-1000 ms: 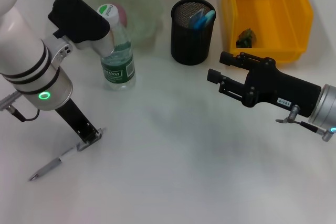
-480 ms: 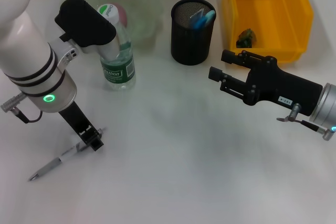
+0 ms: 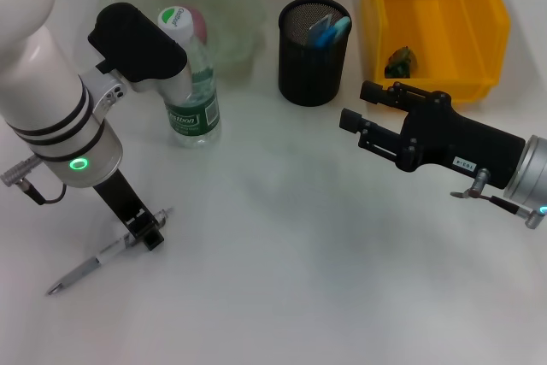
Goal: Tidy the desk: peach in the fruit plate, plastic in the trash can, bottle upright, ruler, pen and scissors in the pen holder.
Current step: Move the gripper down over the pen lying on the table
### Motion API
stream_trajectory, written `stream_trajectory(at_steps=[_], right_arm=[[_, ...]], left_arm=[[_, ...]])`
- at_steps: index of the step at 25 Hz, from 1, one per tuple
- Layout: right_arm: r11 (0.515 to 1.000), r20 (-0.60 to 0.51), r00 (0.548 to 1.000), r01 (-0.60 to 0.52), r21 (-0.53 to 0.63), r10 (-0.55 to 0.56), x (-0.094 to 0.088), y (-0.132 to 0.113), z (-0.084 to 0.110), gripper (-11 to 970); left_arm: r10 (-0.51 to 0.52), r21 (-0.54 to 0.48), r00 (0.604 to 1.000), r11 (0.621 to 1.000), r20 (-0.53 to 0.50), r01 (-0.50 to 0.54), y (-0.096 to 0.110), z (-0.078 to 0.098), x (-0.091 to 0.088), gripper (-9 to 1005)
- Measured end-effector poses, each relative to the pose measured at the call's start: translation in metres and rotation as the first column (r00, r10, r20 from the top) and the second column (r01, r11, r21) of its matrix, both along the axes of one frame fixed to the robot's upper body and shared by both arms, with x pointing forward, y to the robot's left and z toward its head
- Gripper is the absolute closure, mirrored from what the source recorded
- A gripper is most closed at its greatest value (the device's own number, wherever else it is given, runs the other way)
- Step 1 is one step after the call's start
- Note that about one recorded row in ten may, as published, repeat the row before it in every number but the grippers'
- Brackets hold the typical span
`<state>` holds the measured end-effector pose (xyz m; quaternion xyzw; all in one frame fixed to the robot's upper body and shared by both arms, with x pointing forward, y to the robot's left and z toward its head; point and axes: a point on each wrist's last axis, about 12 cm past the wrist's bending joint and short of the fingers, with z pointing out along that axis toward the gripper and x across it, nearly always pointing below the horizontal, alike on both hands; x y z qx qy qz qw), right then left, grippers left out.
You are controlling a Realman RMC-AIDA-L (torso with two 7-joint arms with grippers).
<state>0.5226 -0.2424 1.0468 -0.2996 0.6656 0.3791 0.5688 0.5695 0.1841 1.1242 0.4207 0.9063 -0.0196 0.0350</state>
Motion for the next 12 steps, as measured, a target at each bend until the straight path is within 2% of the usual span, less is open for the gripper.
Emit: stream_trajectory(at_steps=[12], right_arm=[[1.000, 0.003, 1.000, -0.004, 0.000, 0.004, 0.0014, 0.0010, 0.0010, 395]], left_arm=[[-0.001, 0.003, 1.000, 1.000, 0.002, 0.001, -0.0001, 0.0002, 0.0005, 457]])
